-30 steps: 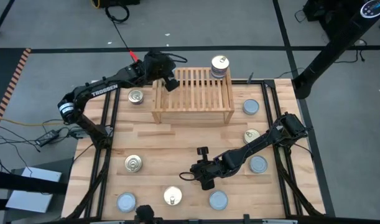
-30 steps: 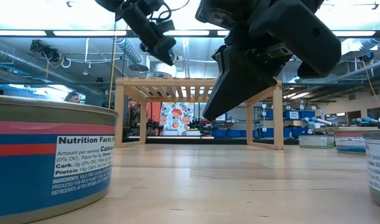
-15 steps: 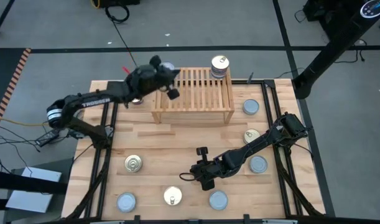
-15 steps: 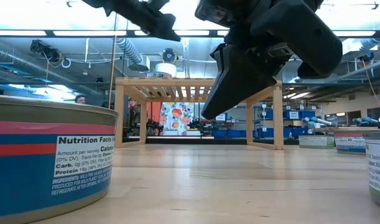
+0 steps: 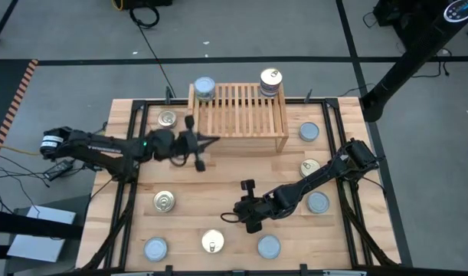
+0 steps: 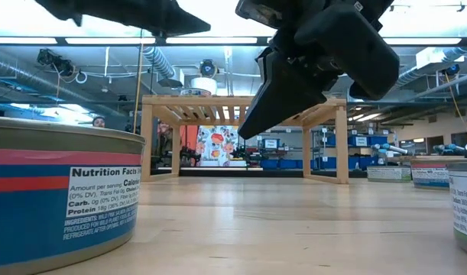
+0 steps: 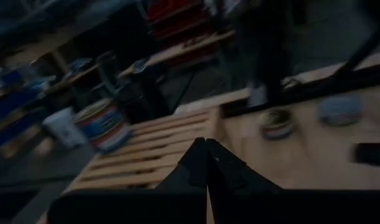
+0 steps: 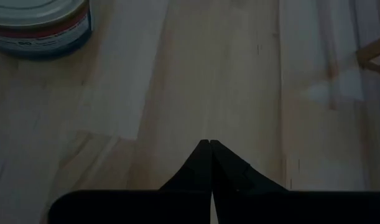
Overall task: Stack canned seafood by type on shelf
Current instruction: Adjust the shelf
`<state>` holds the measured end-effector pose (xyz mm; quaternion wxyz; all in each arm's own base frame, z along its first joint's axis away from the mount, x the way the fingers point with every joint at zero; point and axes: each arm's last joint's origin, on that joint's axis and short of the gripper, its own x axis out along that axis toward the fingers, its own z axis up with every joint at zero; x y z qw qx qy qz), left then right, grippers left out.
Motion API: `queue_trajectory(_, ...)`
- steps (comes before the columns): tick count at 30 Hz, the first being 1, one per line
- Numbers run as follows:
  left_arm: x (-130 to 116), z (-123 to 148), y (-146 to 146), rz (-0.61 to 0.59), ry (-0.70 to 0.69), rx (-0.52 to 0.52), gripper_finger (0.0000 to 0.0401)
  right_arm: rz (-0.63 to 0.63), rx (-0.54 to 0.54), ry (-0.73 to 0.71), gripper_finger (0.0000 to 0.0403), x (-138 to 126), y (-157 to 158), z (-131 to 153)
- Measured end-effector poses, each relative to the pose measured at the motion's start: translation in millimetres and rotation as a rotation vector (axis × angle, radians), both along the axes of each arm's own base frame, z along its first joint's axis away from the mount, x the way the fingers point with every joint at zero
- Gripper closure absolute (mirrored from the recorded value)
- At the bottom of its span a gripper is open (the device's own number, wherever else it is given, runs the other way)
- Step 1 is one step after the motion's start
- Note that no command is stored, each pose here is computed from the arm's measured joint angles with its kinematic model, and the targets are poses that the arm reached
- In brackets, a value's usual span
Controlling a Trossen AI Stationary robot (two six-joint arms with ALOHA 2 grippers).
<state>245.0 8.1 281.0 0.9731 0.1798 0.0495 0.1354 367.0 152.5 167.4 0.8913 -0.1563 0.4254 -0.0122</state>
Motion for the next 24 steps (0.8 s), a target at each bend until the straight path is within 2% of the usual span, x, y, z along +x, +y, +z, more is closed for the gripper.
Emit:
queue_trajectory(6,-8,-17,-29,-0.121,0.01,-0.031,0.04,0.018,0.009,0.03,0.0395,-2,0,-1)
queue_trajectory(11,-9,-21,-43,-0.178,0.034,-0.044,0.04,0.027,-0.005,0.098,0.0395,-6,-2,-5)
queue_trajectory(24,-11,-22,-52,-0.213,0.043,-0.042,0.04,0.008,-0.029,0.203,0.0395,-14,-8,-10)
